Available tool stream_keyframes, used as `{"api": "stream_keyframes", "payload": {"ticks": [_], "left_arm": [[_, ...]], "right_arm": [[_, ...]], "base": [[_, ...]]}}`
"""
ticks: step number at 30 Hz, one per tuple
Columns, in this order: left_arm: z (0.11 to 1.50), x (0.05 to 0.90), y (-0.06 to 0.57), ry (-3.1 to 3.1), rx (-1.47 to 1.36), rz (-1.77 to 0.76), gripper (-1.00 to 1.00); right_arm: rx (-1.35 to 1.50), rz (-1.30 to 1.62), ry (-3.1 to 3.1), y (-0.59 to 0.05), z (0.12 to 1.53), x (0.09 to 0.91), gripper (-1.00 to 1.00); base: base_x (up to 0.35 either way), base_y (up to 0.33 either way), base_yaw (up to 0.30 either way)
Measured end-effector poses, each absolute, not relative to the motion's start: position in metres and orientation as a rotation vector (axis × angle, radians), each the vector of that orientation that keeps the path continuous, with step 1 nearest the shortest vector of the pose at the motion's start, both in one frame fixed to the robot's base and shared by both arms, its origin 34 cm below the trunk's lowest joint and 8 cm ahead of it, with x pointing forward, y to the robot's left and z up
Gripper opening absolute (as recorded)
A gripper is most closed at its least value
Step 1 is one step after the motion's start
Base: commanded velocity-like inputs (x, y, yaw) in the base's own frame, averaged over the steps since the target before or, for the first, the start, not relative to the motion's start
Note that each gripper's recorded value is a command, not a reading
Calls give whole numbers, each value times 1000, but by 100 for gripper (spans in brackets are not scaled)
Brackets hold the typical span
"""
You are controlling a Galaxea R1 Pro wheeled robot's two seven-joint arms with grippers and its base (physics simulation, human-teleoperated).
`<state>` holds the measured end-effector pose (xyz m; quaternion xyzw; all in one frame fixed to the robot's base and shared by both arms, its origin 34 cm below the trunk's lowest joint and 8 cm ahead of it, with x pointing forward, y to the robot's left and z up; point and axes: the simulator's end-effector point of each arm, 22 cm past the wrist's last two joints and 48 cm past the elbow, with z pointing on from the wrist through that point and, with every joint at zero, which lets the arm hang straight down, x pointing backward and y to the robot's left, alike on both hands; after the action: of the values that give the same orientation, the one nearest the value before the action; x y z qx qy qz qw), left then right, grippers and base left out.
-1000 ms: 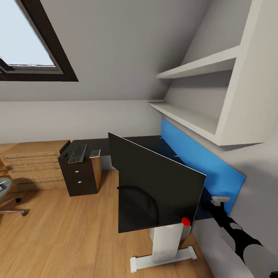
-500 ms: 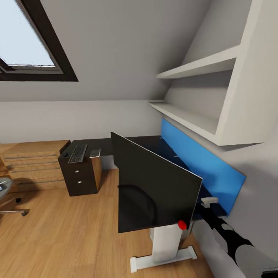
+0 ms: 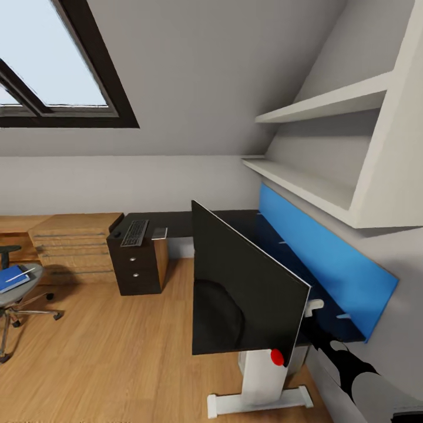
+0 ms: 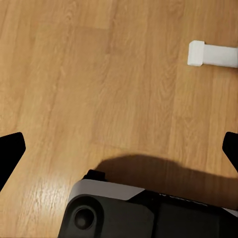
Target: In the bedroom, organize the workspace by keeping the computer under the desk, ensuring the monitor is on the desk, placing the keyboard on the desk next to the monitor, placing the mouse on the desk next to the keyboard, moving the folder from the swivel chair onto the desk next to the mouse, stacking the notebook on top of the folder with the pen on top of the notebook, and positioning the swivel chair next to the desk.
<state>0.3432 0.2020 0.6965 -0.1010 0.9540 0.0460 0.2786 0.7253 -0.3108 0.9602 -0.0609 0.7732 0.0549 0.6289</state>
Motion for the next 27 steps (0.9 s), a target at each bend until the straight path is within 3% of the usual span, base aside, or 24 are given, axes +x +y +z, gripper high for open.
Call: {"api": "stream_keyframes", "payload": {"ticks": [27], "left_arm": [[703, 352, 202, 2532, -272, 119, 100]], "right_arm": [[-141, 139, 1741, -301, 978, 727, 100]], "base": [[0, 0, 195]]}}
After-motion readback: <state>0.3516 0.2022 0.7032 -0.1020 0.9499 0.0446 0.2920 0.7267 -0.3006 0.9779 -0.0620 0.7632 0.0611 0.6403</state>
